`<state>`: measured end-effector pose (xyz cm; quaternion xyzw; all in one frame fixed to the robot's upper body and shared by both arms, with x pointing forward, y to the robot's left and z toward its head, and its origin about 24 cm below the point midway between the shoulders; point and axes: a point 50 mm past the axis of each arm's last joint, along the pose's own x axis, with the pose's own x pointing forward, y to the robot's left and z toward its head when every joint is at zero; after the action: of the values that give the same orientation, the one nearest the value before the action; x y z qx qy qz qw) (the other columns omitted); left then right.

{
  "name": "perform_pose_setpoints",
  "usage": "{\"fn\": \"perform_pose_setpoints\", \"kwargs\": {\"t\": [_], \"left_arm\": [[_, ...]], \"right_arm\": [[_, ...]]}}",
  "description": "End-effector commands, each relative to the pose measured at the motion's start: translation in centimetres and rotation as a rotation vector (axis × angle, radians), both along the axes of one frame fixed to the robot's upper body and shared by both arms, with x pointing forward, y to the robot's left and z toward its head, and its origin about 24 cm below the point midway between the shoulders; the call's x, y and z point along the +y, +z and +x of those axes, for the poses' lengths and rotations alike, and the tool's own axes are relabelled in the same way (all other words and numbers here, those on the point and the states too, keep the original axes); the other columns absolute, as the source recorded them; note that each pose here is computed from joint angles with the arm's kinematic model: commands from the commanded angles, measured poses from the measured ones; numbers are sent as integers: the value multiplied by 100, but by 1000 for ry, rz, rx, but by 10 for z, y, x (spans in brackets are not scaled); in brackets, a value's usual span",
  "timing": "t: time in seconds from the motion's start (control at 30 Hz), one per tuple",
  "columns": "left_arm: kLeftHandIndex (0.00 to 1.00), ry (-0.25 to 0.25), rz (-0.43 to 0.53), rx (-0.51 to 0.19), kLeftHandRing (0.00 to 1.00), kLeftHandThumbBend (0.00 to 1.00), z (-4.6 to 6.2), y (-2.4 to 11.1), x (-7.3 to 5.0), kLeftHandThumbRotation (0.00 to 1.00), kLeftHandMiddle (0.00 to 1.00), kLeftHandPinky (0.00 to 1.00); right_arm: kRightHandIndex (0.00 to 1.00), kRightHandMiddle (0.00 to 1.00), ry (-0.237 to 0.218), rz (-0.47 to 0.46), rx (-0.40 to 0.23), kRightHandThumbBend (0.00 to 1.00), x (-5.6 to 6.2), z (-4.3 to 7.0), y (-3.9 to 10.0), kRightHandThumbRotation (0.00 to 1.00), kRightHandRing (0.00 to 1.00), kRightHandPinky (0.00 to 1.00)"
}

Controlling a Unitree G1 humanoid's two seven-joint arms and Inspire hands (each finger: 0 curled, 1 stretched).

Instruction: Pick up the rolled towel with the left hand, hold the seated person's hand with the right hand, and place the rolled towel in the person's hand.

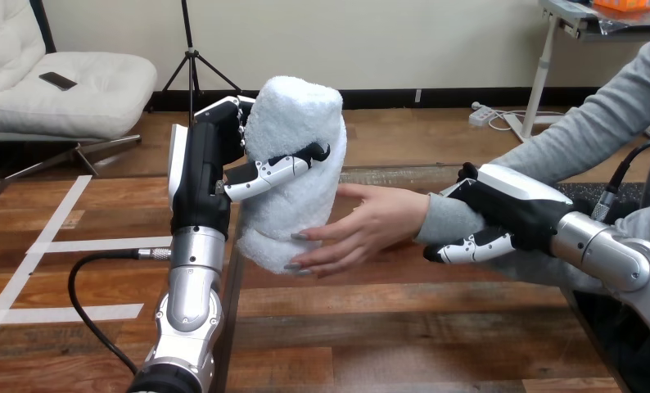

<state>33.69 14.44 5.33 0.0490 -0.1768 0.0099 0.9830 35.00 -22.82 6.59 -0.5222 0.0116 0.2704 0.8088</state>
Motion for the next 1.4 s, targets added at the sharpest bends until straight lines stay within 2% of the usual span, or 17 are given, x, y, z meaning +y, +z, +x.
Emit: {"fn": "perform_pose_setpoints", "kwargs": {"t": [0.0, 0.57, 1.37], "left_arm": [[41, -15, -8, -152, 36, 59, 16, 40, -4, 0, 40, 32], [41, -19, -13, -155, 36, 58, 16, 40, -4, 0, 40, 33], [41, -25, -26, -152, 37, 58, 16, 40, -5, 0, 41, 33]], "right_arm": [[45, 44, 48, 57, -100, 67, 20, 16, 29, 42, 39, 36], [46, 44, 41, 56, -86, 68, 19, 16, 28, 42, 40, 37], [47, 45, 36, 61, -76, 84, 18, 16, 27, 43, 41, 39]]}}
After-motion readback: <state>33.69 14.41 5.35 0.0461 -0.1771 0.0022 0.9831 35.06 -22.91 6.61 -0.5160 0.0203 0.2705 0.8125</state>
